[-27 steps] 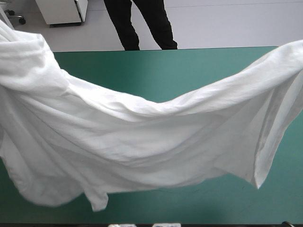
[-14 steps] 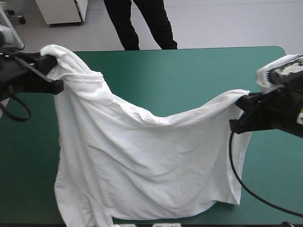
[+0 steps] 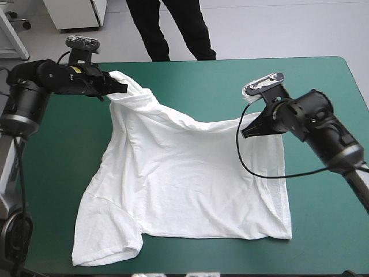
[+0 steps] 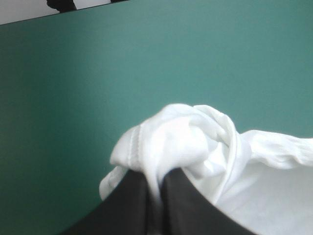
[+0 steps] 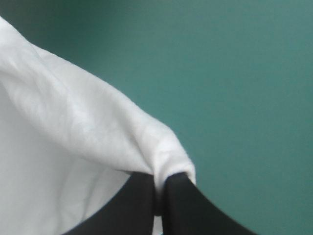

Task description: Fold the cloth

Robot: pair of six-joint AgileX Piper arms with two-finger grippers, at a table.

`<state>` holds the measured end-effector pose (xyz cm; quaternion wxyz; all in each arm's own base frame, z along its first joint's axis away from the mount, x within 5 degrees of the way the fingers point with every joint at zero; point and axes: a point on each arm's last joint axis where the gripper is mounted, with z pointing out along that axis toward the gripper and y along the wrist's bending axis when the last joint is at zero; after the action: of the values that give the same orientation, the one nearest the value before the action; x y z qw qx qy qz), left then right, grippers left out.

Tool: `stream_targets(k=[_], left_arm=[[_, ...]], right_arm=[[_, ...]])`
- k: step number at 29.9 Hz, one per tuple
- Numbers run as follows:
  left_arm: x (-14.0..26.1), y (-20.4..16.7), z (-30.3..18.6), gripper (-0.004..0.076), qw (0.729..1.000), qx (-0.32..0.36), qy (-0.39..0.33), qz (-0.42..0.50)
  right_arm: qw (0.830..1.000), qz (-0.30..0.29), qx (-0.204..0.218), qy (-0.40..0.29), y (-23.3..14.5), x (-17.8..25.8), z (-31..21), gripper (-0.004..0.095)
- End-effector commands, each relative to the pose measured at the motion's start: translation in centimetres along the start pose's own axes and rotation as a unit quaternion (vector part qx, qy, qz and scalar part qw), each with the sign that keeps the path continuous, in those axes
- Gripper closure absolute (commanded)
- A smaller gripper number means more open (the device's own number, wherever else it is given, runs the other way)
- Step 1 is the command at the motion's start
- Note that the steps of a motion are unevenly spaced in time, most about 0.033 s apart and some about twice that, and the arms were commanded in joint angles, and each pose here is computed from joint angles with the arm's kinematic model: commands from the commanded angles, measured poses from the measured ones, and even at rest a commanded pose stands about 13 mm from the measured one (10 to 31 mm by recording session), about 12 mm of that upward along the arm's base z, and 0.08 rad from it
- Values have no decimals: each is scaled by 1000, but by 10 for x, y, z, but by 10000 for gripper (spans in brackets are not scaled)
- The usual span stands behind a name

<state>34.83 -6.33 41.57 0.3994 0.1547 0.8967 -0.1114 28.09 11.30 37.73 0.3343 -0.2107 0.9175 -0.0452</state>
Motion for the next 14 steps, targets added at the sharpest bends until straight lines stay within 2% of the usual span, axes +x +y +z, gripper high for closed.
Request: stream_targets(k=[1,8,11,14], left_arm=[[-15,5,13,733,998,-10,-63,-9],[-13,18,65,733,997,-18,-67,-25],[-11,15,80,733,998,-13,-64,-14],[-10,9,92,732,998,-6,-59,-5]], right_arm=[[997,-33,61,-35,-8,-15,15,925],[991,-78,109,-13,-5,-22,71,925],[990,-52,130,-26,-4,-26,91,925],[990,-52,134,-8,-3,-23,109,908]])
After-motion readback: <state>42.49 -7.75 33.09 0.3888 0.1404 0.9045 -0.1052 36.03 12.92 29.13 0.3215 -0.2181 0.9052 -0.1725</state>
